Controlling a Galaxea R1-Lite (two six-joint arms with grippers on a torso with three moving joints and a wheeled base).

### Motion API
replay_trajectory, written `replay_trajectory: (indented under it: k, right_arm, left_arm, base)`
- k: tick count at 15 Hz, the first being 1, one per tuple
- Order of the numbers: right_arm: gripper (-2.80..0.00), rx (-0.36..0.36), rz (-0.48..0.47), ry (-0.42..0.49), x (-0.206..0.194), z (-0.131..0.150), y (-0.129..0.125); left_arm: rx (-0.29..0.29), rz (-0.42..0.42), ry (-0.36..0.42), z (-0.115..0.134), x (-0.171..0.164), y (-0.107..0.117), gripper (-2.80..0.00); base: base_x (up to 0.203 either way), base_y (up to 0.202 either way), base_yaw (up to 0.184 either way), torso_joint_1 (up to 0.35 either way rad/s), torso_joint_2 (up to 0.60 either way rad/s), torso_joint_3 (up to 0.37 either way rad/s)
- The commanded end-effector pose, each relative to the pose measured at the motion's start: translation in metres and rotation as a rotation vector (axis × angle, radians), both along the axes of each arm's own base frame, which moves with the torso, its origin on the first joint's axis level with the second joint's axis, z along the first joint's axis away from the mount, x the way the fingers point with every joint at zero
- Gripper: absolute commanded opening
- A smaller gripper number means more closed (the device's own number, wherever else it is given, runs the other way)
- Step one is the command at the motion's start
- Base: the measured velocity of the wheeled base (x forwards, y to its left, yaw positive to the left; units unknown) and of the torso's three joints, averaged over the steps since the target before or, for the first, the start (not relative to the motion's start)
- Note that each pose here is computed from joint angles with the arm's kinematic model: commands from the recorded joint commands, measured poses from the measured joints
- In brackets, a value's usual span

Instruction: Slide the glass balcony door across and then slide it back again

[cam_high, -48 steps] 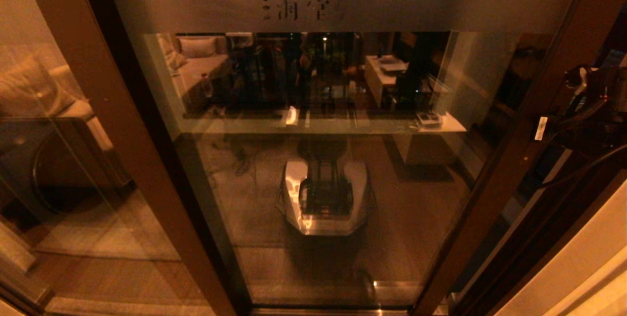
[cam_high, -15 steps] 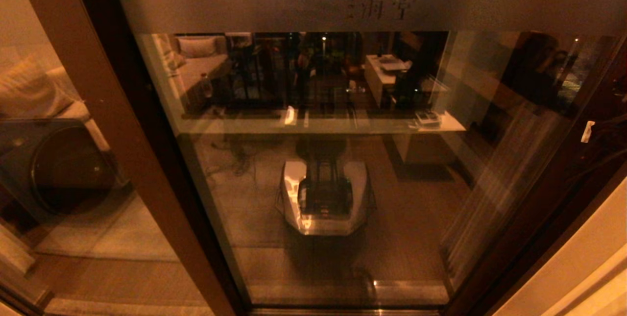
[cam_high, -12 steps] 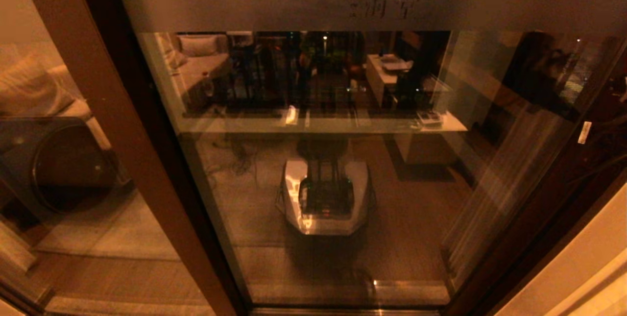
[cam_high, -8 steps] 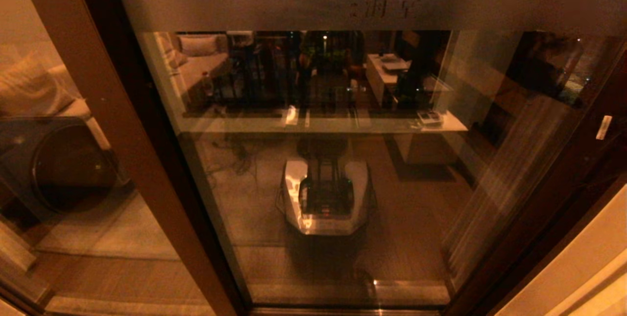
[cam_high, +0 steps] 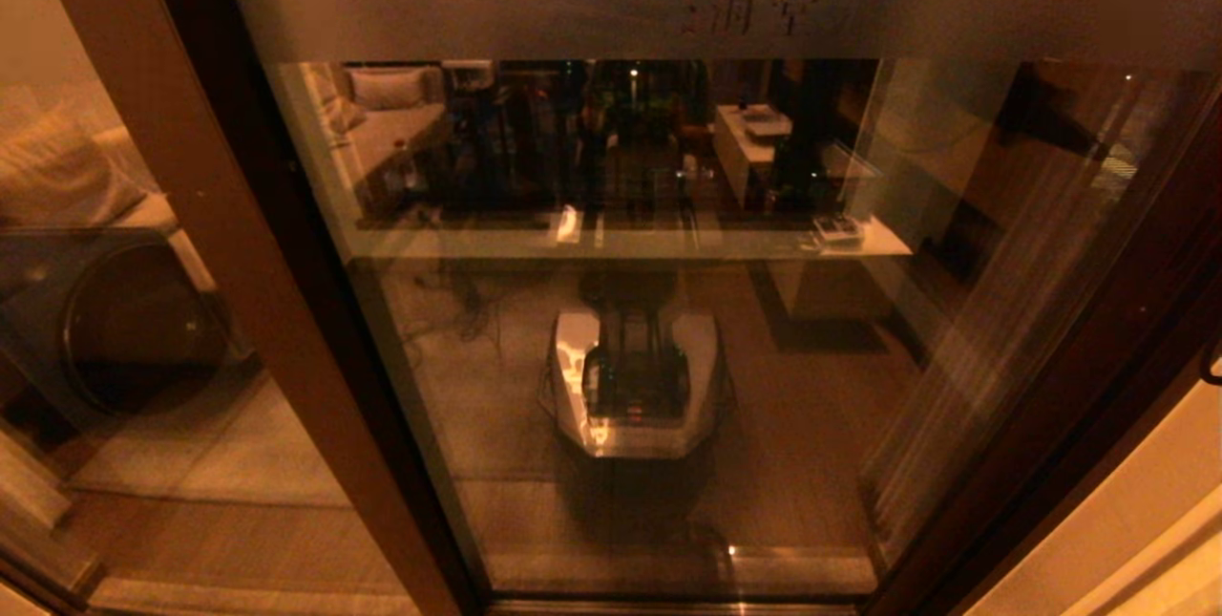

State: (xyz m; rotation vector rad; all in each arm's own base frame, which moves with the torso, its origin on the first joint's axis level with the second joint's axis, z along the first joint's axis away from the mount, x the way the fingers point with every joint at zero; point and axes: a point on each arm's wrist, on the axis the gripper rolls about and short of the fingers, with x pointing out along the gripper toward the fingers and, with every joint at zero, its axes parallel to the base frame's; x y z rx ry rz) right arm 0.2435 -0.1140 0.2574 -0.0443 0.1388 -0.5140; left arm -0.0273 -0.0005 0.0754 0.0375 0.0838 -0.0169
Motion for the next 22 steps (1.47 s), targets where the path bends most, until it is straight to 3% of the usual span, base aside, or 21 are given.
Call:
replay_trajectory:
  k: [1, 10, 17, 19, 22]
  right_arm:
    - [-2.80, 0.001, -0.004, 0.005, 0.001, -0.002, -0.001]
    - [-2.80, 0.003, -0.102, 0.083, 0.040, -0.025, -0.064]
    - [-2.80, 0.006, -0.076, 0.085, 0.048, -0.027, -0.063]
    - [-2.80, 0.015, 0.001, 0.071, 0.042, -0.024, -0.058]
    - [-2.80, 0.007, 0.029, 0.042, 0.030, -0.013, -0.055]
  left_arm:
    - [0.000, 0.000, 0.002, 0.000, 0.000, 0.000, -2.80]
    - [0.000, 0.000, 0.002, 0.000, 0.000, 0.000, -2.80]
    - [0.000, 0.000, 0.002, 0.000, 0.000, 0.000, -2.80]
    - [0.000, 0.000, 0.002, 0.000, 0.000, 0.000, -2.80]
    - [0.000, 0.000, 0.002, 0.000, 0.000, 0.000, -2.80]
  base:
    - [0.000, 0.000, 0.000, 0.000, 0.00, 0.000]
    - [0.000, 0.000, 0.000, 0.000, 0.00, 0.000]
    - [0.000, 0.000, 0.000, 0.000, 0.00, 0.000]
    - [0.000, 0.000, 0.000, 0.000, 0.00, 0.000]
    - [0.000, 0.000, 0.000, 0.000, 0.00, 0.000]
